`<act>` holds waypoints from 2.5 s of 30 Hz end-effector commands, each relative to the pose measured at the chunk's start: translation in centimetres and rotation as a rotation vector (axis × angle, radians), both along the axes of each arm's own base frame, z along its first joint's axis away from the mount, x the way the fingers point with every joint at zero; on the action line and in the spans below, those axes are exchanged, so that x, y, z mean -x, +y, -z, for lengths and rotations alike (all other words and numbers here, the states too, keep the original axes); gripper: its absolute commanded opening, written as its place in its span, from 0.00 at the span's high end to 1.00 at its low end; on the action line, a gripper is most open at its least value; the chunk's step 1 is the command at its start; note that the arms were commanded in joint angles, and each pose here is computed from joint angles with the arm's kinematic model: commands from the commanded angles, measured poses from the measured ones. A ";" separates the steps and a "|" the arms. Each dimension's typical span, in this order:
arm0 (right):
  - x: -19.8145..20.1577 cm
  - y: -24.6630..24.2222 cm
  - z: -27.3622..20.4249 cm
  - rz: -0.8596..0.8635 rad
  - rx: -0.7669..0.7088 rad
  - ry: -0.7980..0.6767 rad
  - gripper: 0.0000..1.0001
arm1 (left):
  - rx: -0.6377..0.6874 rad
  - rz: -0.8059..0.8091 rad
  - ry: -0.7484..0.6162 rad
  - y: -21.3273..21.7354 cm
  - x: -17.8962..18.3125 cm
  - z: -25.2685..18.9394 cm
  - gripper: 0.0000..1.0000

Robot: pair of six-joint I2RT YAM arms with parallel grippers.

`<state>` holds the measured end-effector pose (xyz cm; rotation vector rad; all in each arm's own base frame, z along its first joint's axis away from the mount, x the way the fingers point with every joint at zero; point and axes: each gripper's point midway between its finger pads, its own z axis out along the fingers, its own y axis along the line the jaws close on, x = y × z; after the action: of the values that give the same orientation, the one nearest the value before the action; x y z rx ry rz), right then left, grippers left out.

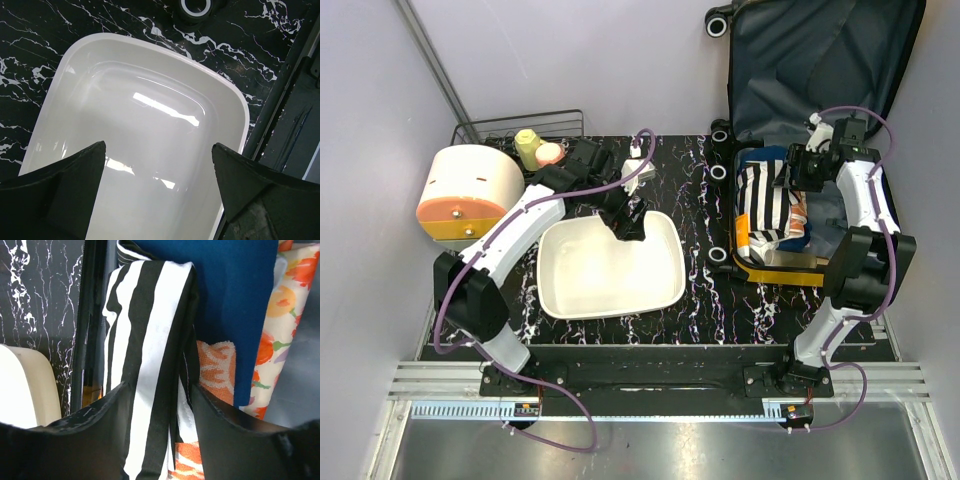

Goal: Open, take out, and arrange the luggage

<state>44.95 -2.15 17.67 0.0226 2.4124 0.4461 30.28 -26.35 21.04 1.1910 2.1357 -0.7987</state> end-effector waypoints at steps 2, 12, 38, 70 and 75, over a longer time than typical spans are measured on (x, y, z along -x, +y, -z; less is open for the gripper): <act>-1.0 1.0 -2.6 -0.047 -0.039 -0.081 0.45 | 0.018 -0.016 0.012 0.0 -0.3 0.0 0.09; -1.3 2.0 -1.7 -0.072 -0.035 -0.063 0.43 | 0.021 -0.018 0.015 -0.1 -0.5 -0.1 0.09; -1.7 4.0 -5.0 -0.111 -0.055 -0.107 1.00 | 0.032 -0.057 0.044 0.8 -1.2 0.0 0.08; 7.2 15.7 -18.8 -0.632 -0.308 -0.434 1.00 | 0.187 -0.368 0.085 9.6 -3.7 -2.8 0.07; 12.4 23.5 -16.7 -0.998 -0.260 -0.458 1.00 | 0.311 -0.236 -0.016 9.7 -0.9 -7.0 0.01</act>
<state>37.96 15.75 33.07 -0.6955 1.9513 0.9941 33.68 -15.54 23.01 0.6182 2.2421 -0.8645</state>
